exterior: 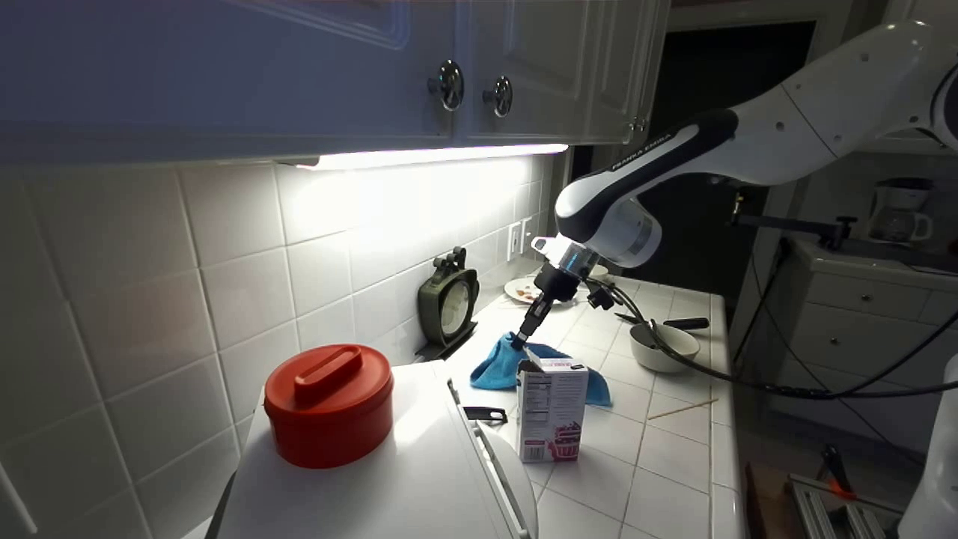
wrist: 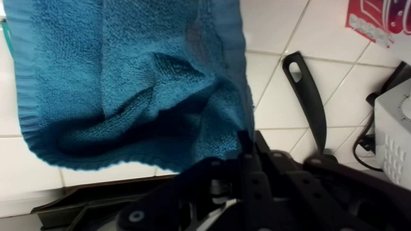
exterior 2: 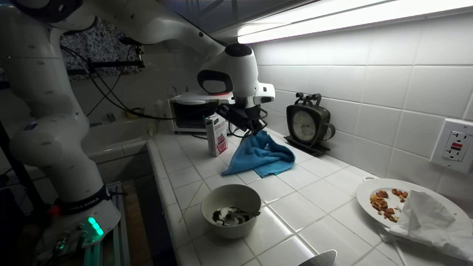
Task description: Unfold the cloth
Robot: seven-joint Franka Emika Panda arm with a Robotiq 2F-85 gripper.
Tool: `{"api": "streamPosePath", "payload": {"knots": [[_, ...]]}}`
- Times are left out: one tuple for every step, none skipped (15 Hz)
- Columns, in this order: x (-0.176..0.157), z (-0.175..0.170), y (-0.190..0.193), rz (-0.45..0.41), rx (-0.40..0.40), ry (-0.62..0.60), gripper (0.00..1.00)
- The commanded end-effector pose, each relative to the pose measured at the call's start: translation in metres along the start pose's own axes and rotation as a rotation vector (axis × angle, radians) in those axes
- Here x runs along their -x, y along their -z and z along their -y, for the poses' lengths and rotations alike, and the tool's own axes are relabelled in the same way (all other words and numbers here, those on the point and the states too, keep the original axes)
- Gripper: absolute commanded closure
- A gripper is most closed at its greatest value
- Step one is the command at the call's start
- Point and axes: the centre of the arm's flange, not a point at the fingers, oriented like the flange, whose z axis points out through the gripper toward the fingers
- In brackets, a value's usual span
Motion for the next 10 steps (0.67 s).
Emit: {"api": "streamPosePath", "payload": {"knots": [[0.012,0.035,0.015,0.003,-0.037,0.140,0.99],[0.013,0.042,0.014,0.001,-0.050,0.170,0.99],[0.013,0.047,0.013,0.003,-0.064,0.196,0.99],[0.015,0.053,0.012,0.005,-0.081,0.223,0.99],[0.016,0.059,0.011,0.007,-0.103,0.247,0.99],[0.017,0.065,0.010,0.006,-0.128,0.273,0.99],[0.019,0.071,0.008,0.007,-0.144,0.300,0.99],[0.020,0.075,0.005,0.015,-0.156,0.325,0.99],[0.020,0.078,0.002,0.021,-0.163,0.345,0.99],[0.021,0.080,-0.001,0.027,-0.168,0.359,0.94]]}}
